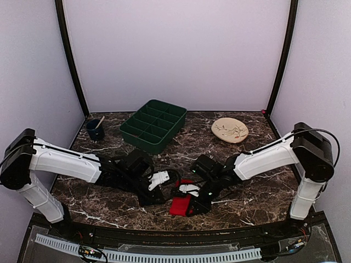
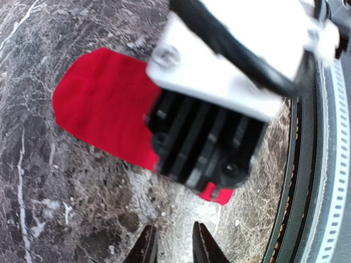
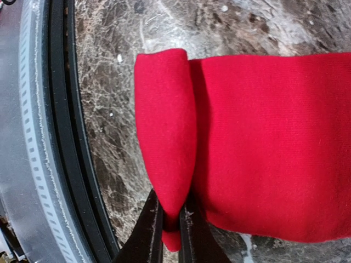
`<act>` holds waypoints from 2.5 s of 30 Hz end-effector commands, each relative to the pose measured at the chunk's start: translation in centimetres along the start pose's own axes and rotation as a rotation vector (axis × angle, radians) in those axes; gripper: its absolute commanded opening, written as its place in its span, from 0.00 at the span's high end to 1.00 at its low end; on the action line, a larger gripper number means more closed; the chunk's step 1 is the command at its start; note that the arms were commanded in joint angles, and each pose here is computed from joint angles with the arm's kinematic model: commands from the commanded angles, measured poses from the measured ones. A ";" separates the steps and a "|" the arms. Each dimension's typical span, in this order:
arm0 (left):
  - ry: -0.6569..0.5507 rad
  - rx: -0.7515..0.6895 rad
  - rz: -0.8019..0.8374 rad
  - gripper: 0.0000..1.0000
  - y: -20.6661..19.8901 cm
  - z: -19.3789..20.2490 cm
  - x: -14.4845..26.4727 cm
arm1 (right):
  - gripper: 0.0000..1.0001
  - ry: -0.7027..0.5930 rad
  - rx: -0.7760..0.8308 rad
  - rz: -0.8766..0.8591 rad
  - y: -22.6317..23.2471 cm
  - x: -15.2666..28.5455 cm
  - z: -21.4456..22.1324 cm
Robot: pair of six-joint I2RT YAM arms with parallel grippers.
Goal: Roll the socks
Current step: Roll the sock at the center of the board.
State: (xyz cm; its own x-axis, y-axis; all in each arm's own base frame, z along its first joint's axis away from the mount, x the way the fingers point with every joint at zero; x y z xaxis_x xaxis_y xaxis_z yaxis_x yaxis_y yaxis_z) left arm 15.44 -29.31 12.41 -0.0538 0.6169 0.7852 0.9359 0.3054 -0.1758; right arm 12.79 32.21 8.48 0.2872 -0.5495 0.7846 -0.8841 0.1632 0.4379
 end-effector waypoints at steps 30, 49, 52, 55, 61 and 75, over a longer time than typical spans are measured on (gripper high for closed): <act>-0.047 -0.376 -0.001 0.68 -5.5 -0.5 -1.8 | 0.91 0.029 -0.185 -0.277 -1.8 -0.6 0.7; 0.025 -0.409 0.010 0.68 -5.3 -0.7 -4.4 | 0.92 0.035 -0.186 -0.291 -1.7 -0.6 0.7; 0.028 -0.414 0.016 0.68 -5.4 -0.9 -4.6 | 0.92 0.037 -0.186 -0.294 -1.6 -0.6 0.7; 0.040 -0.418 0.026 0.68 -5.4 -0.9 -4.8 | 0.92 0.038 -0.184 -0.296 -1.6 -0.7 0.7; 0.073 -0.412 0.045 0.68 -5.5 -0.3 -5.0 | 0.92 0.036 -0.183 -0.297 -1.6 -0.6 0.7; 0.112 -0.402 0.065 0.77 -5.5 0.0 -5.7 | 0.92 0.039 -0.188 -0.299 -1.7 -0.7 0.7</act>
State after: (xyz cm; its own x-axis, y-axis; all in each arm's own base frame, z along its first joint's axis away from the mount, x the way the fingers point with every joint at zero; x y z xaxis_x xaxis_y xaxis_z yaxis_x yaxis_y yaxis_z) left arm 10.85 -34.35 8.97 0.0005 0.5541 0.8325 0.9993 -0.0325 0.0211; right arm 13.57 31.66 7.23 0.5328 -0.5711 0.6244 -0.6864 0.1399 0.7136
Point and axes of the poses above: each gripper's point midway between its finger pads, its own x axis back along the fingers, its own y axis along the line the jaws close on, z = x × y, the point moved 8 cm from there along x, back along the fingers, and after that the axes turned 1 degree about x, right-handed, at the moved point
